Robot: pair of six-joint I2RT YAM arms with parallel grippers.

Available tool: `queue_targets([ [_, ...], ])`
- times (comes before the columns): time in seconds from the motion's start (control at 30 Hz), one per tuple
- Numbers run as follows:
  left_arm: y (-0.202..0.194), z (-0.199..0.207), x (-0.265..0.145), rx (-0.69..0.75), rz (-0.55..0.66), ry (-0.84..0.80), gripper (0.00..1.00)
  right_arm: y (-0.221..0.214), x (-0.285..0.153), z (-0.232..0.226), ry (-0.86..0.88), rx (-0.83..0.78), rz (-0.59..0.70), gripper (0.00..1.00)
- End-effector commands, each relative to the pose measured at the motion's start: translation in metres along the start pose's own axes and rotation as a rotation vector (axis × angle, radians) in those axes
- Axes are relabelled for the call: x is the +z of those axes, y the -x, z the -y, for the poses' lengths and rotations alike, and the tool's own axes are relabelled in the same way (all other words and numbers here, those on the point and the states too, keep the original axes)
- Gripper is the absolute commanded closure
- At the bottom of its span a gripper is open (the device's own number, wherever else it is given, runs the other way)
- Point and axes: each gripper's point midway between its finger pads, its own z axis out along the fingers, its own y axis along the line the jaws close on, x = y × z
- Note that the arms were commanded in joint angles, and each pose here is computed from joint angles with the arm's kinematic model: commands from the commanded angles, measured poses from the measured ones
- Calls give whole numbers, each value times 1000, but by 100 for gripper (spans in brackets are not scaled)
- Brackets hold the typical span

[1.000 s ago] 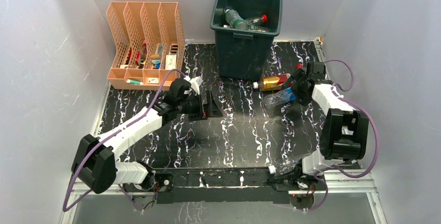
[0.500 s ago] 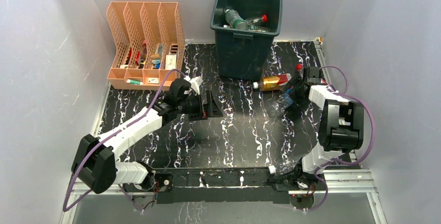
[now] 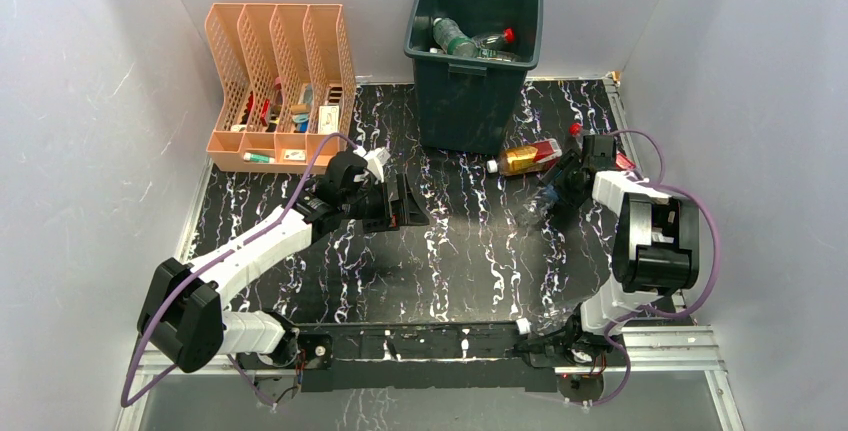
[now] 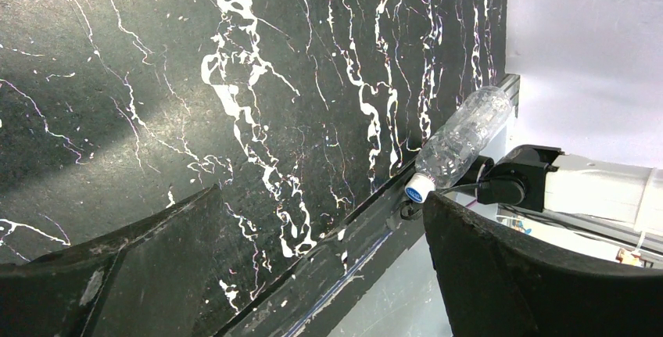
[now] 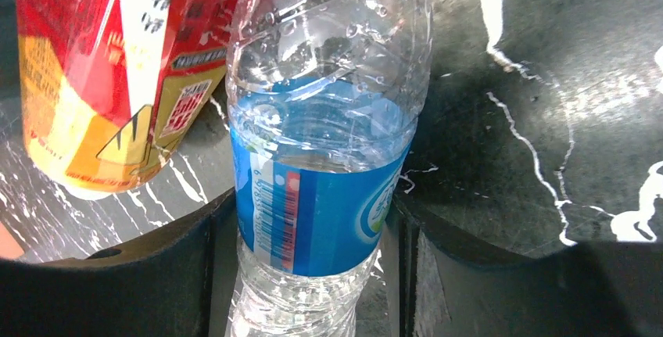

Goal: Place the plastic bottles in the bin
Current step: Pick up the plastic bottle at the center of the board, then place the plastic bottle in the trash bin.

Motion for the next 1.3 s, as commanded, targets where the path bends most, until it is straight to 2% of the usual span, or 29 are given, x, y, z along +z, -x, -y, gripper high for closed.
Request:
queue_targets([
  [0.0,-3,10,-6,14,-4,-39,2,-31,-7,0,12,-55,-68,36],
  [0.17,-2,11,-7,14,-3,-38,2,-44,-34,-14,58,-102,-67,43],
  [0.33,-1,12,-7,18,-2,-38,2,-52,-66,-33,105,-159,-59,46],
  [0.47,-1,11,-7,17,-3,-38,2,-42,-97,-54,159,-194,-7,47],
  [0.63,1,12,-7,24,-3,-34,2,-11,-147,-93,253,-235,118,48],
  [0.7,2,12,-7,26,-2,-30,2,13,-189,-126,354,-272,226,47],
  [0.77,1,10,-6,22,-8,-24,2,48,-251,-175,527,-324,398,47],
  [0.83,0,10,-4,19,-11,-24,2,67,-274,-199,594,-340,464,46],
  [0.9,-4,4,-1,12,-30,-6,2,101,-325,-267,827,-359,570,46],
  [1.03,-4,4,2,7,-30,-12,2,123,-348,-326,1033,-444,620,46],
  [1.27,-6,3,4,4,-32,-12,2,145,-361,-368,1168,-464,687,45],
])
